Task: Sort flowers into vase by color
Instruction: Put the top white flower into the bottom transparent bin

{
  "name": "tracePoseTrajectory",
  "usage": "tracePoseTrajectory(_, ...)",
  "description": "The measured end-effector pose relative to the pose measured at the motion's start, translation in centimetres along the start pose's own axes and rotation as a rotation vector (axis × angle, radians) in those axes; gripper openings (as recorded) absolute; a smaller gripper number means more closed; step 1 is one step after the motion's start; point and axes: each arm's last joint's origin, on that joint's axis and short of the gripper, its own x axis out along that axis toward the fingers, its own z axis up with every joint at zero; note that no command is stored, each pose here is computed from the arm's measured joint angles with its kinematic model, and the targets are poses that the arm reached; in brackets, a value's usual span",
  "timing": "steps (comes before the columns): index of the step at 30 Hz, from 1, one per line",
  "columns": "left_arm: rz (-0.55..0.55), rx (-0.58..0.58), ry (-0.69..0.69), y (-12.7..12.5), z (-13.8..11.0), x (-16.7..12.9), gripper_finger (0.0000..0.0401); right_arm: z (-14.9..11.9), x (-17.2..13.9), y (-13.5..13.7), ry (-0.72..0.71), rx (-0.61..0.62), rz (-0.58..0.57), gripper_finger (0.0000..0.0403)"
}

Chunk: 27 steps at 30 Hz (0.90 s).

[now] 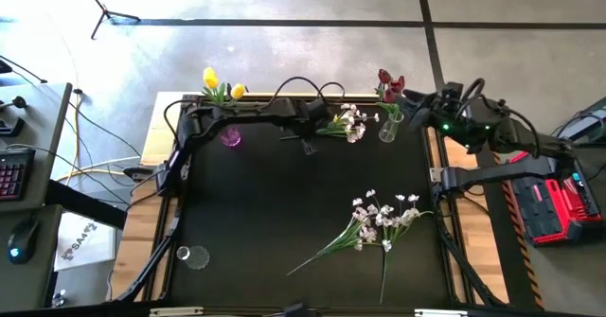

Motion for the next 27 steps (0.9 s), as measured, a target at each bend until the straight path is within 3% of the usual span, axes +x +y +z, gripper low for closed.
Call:
tracePoseTrajectory(8, -0.07, -0.035, 0.005, 2.2, 1.5, 1.5, 0.0145, 0.1, 0.3, 0.3, -0.016, 0.01, 0.008, 0.0235)
tracePoseTrajectory(13, -0.083, -0.058, 0.121, 2.9, 1.9, 3.0, 0.0145, 0.2, 0.2, 0.4, -0.03, 0.023, 0.017, 0.0235)
tracePoseTrajectory(17, -0.1, 0.0, 0.202, 2.8, 1.9, 3.7, 0.0145, 0.3, 0.3, 0.4, -0.038, 0.031, 0.026, 0.0235)
tracePoseTrajectory(22, -0.114, 0.037, 0.203, 2.8, 2.3, 3.4, 0.0144, 0.5, 0.2, 0.5, -0.043, 0.044, 0.042, 0.0235)
tracePoseTrajectory(27, -0.119, 0.05, 0.286, 2.7, 1.5, 3.2, 0.0124, 0.5, 0.2, 0.6, -0.038, 0.061, 0.057, 0.0235)
